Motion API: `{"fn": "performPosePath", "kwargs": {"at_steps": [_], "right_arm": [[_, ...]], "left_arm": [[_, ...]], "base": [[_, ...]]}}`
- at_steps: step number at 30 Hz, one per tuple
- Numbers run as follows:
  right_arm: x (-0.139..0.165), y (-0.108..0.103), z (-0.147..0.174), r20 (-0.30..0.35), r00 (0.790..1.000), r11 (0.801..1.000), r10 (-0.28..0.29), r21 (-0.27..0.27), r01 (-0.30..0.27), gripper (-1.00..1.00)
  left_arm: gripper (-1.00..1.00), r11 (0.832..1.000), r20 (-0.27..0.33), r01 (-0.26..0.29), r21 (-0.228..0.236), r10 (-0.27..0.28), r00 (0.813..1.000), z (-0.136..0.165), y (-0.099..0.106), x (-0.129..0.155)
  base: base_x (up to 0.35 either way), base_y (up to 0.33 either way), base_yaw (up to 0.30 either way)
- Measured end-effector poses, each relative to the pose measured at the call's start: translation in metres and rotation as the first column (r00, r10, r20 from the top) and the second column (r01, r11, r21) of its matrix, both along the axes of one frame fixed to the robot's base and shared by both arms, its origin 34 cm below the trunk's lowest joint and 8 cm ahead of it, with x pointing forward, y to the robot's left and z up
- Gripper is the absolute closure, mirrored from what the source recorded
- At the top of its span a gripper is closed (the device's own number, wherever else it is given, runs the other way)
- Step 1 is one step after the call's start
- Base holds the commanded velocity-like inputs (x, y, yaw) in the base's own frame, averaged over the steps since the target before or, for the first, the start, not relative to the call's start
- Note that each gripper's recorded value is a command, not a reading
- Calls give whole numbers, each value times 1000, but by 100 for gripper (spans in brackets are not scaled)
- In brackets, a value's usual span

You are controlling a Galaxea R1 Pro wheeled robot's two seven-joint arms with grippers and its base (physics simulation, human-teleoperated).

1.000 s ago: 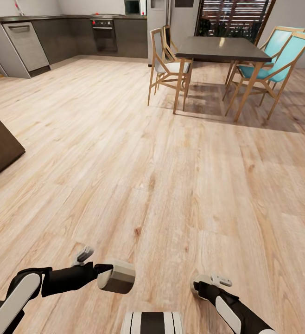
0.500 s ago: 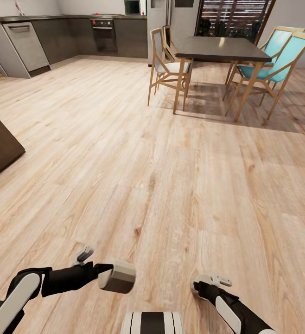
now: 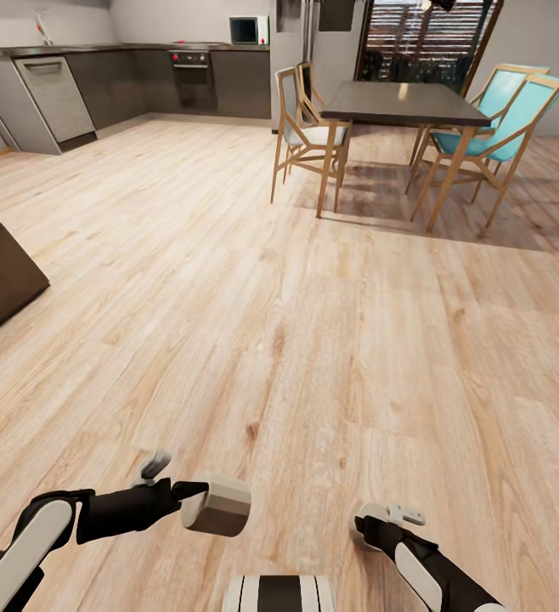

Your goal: Place each of the two pumpkins and all three candles from the living room inside a cabinet in the living room (use any cabinet), then make sure every cabinet is closed, and position the cauldron so it is next to a table in the living room.

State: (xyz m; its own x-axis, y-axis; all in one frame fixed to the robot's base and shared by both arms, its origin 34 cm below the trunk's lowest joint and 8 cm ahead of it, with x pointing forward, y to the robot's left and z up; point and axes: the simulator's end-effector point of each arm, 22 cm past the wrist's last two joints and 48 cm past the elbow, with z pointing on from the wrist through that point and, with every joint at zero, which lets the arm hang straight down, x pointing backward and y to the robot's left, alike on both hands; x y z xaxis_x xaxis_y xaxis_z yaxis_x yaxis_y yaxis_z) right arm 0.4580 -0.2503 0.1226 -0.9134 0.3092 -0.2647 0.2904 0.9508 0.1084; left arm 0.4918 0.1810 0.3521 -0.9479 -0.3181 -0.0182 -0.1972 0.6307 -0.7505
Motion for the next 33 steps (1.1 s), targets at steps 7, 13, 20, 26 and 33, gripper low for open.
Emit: {"fn": "performPosePath", "kwargs": {"at_steps": [7, 13, 20, 26, 33], "right_arm": [[10, 0, 12, 28, 1000, 1000, -1, 1, 1, 100], [19, 0, 22, 53, 999, 1000, -1, 1, 1, 100], [33, 3, 36, 84, 996, 1000, -3, 18, 2, 100], [59, 19, 60, 149, 989, 998, 12, 62, -21, 100], [171, 127, 230, 458, 884, 935, 95, 263, -237, 100]], "left_arm": [[100, 1000, 29, -1, -2, 1, 1000, 13, 0, 5], [100, 1000, 53, -2, -2, 2, 999, 24, 0, 8], [100, 999, 81, 0, 40, -3, 997, 30, 8, 11], [100, 991, 110, 7, 136, -22, 994, 29, 32, 15], [100, 977, 132, -22, 211, -6, 991, 34, 53, 22]], "base": [[0, 0, 0], [0, 0, 0], [0, 0, 0], [0, 0, 0], [0, 0, 0]]}}
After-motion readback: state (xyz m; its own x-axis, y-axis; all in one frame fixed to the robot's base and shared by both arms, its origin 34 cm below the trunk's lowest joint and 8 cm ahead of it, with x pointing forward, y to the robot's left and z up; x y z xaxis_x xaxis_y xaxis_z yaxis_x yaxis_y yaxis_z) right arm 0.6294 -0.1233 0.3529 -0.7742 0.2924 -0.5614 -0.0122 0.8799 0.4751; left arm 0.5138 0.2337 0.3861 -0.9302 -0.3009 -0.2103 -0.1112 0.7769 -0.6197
